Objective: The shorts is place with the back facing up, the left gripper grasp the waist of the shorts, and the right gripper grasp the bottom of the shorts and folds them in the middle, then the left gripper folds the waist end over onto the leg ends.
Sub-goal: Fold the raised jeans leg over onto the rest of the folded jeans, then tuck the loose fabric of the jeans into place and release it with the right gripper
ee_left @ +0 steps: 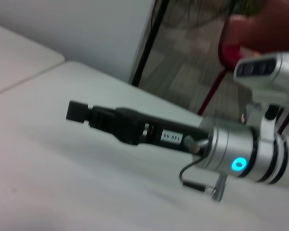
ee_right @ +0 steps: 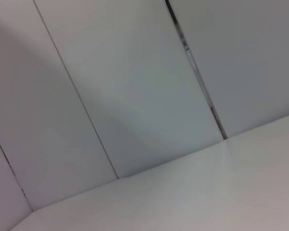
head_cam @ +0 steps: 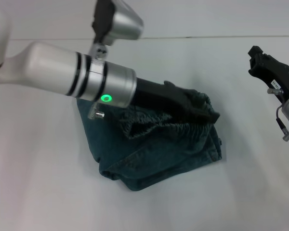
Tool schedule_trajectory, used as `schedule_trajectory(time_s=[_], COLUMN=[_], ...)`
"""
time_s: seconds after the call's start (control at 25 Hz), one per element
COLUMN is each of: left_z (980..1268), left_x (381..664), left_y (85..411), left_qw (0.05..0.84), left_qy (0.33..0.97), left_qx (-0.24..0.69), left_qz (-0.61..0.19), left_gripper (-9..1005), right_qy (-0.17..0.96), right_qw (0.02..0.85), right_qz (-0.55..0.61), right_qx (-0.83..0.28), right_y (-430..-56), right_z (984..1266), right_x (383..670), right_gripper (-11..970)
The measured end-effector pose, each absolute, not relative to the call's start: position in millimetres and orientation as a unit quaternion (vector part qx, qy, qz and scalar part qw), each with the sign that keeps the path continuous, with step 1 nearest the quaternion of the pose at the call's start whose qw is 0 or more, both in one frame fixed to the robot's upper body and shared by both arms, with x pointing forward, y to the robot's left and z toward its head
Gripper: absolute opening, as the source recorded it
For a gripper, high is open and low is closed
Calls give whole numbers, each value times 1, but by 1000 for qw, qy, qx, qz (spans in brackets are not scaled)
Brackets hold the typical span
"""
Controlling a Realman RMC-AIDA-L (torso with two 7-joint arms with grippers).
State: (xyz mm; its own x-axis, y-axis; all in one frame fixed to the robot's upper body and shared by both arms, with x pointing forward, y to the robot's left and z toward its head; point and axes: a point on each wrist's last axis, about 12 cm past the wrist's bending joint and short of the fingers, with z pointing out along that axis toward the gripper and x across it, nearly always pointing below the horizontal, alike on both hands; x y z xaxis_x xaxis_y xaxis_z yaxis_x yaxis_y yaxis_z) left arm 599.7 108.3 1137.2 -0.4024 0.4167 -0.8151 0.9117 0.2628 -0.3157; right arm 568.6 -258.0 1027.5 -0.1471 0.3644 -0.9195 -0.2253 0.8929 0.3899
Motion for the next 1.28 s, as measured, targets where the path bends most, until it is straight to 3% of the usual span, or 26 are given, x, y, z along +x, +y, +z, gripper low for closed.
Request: schedule_trajectory(time_s=[0.16, 0.36, 0.48, 0.56, 0.68, 0.88, 1.08, 1.28], left_z=[1143, 1137, 1129, 1122, 1113, 1104, 1099, 1094], left_x=[590, 572, 557, 544, 527, 518, 517, 515], left_y=[130, 180, 217, 234, 251, 268, 277, 286], left_qw=[334, 340, 351, 339, 313, 305, 302, 290], left_qy=[710, 700, 702, 707, 720, 746, 763, 782], left_qx=[426, 369, 333, 327, 330, 313, 303, 294], left_qz=[-451, -509, -523, -527, -524, -503, -484, -466], left_gripper=[506, 618, 818, 870, 948, 948, 949, 949], right_qy=[724, 733, 736, 735, 739, 754, 777, 795], right_qw=[649, 632, 620, 608, 576, 503, 389, 250], right_qz=[230, 250, 269, 292, 330, 355, 353, 318], right_qx=[39, 8, -33, -65, -112, -228, -347, -452], right_y=[-260, -268, -273, -278, -289, -289, -256, -212], right_z=[1029, 1035, 1043, 1053, 1077, 1139, 1204, 1236], right_x=[571, 578, 582, 585, 594, 611, 612, 611], right_gripper=[1, 2, 2, 2, 76, 187, 291, 428])
